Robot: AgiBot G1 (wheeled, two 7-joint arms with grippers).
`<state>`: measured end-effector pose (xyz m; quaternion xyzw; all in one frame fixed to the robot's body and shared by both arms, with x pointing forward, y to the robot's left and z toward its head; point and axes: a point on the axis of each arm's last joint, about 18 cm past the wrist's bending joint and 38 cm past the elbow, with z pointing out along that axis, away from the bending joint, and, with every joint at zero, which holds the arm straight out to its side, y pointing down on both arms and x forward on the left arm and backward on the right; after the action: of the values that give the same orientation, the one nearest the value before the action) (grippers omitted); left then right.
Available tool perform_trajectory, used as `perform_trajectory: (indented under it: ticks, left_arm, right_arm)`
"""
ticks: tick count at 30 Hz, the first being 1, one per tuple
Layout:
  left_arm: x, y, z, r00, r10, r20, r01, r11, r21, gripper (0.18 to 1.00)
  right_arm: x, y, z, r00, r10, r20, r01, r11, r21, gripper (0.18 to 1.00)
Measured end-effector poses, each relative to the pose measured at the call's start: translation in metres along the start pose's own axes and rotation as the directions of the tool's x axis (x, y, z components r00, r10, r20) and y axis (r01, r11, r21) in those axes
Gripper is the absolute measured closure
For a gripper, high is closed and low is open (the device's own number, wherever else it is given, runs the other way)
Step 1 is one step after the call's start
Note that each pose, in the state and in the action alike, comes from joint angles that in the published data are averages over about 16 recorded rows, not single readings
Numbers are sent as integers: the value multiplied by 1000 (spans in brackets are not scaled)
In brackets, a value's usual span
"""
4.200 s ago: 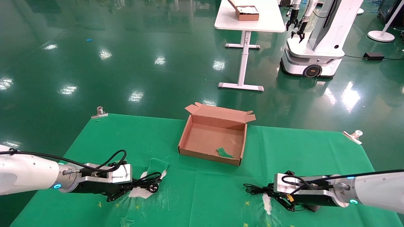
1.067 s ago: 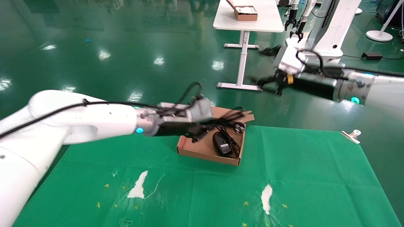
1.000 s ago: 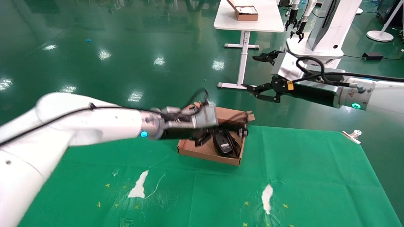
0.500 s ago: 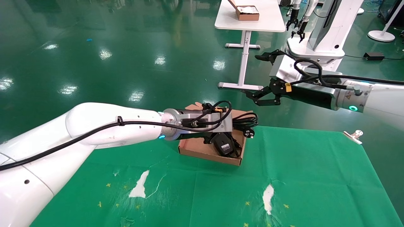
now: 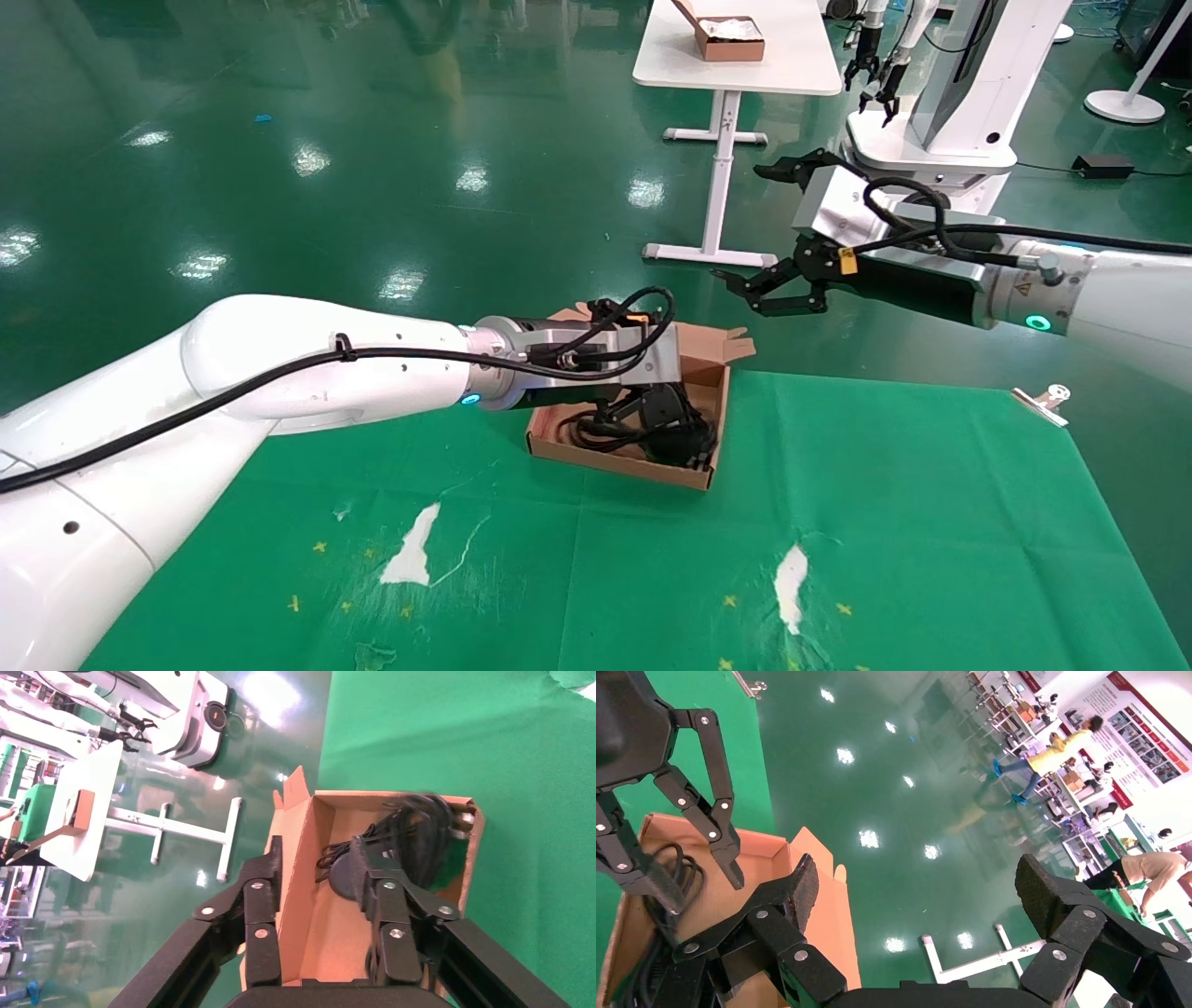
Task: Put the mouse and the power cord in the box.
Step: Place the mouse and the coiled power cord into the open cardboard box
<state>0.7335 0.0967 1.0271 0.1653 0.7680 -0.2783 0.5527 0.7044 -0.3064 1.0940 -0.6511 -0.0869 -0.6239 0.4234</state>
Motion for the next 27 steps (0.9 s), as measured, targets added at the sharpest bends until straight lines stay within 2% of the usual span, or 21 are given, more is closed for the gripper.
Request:
perform_trajectory:
  ticks: [7,12,18,27]
  left_arm:
    - [11,7,-9,996,-90,-22,90,995,44,689]
    - [24,15,-23,981,-190,-51,194,976,97,584]
    - [39,25,-45,946,-311,-93,322,932,166,449]
    - [56,35,-86,881,-446,-158,473,842,260,290]
  right_arm:
    - [-3,0,-4,1000,30,-1,-30,999,21,178]
    - [-7,-1,-12,997,76,2,-76,996,56,178]
    - [-15,-4,-27,989,147,19,-148,983,112,178]
    - [-30,-12,-52,968,242,71,-251,950,185,178]
